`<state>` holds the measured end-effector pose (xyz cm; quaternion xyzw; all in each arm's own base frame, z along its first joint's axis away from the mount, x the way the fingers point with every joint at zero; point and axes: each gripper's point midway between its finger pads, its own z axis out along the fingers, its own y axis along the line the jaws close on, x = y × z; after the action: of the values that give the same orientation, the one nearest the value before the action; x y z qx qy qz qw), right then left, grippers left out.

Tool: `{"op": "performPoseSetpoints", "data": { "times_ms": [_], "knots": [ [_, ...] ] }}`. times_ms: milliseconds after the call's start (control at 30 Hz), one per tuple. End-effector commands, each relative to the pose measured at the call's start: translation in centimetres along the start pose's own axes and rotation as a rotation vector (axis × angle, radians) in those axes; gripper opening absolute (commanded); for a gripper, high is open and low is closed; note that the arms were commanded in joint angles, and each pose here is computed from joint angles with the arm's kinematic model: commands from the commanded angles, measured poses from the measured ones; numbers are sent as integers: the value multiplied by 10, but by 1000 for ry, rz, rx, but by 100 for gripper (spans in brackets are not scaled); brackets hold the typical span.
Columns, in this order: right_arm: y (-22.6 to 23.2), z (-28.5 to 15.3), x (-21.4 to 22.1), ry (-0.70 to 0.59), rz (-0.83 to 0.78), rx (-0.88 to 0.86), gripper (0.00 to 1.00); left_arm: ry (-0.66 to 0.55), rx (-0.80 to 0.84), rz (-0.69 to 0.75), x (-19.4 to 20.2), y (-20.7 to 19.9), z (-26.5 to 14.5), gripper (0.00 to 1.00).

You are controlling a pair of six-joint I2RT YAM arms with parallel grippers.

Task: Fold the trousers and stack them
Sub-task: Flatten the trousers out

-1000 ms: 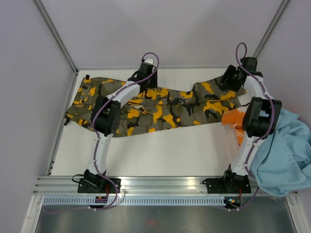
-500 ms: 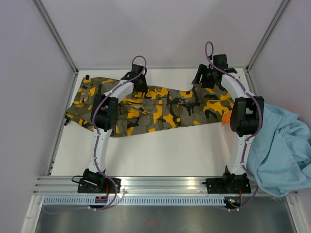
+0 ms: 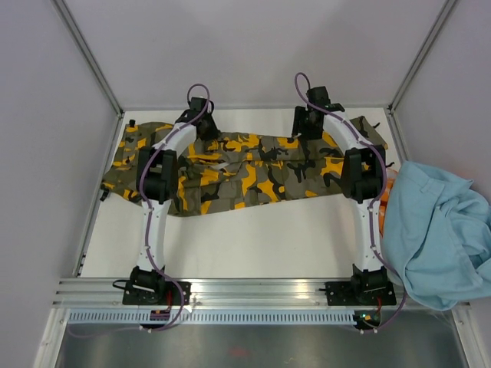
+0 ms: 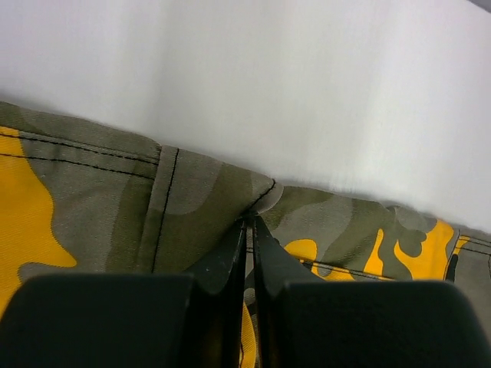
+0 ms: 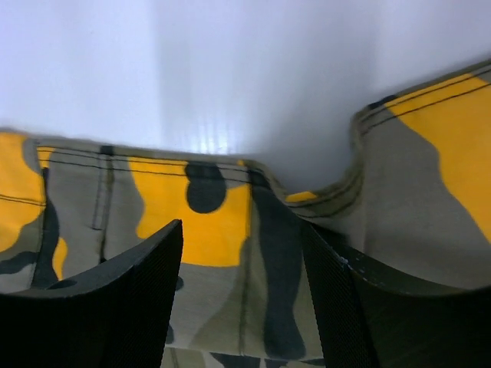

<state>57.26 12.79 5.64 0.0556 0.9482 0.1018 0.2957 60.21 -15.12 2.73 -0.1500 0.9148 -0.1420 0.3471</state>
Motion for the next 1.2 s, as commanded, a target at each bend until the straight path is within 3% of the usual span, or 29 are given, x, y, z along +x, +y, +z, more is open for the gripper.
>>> {"op": "performPoseSetpoints", "data": {
  "times_ms": [0, 167, 300, 633, 833, 933, 1000, 1167],
  "knots": [
    [-15, -11, -16, -49, -25, 87, 69, -22, -55, -81, -15, 30, 10, 11],
    [-15, -23, -15, -32, -30, 91, 69, -47, -31, -53, -24, 24, 4, 11],
    [-14, -51, -33, -113, -41, 105, 69, -49, -36, -26, -26, 25, 0, 12],
    [-27, 4, -3, -29, -68, 165, 62, -55, -27, -13, -25, 24, -5, 13],
    [-33, 12, -21, -86, -91, 204, 47, -61, -24, -2, -28, 23, -7, 13],
    [-30, 11, -33, -121, -122, 199, 14, -64, -23, -1, -29, 23, -9, 13],
    [-21, 8, -47, -164, -134, 159, 0, -65, -24, -2, -30, 23, -9, 14],
    [7, -10, -102, -351, -129, 62, 0, -80, -32, -10, -34, 24, -9, 15]
  ]
}}
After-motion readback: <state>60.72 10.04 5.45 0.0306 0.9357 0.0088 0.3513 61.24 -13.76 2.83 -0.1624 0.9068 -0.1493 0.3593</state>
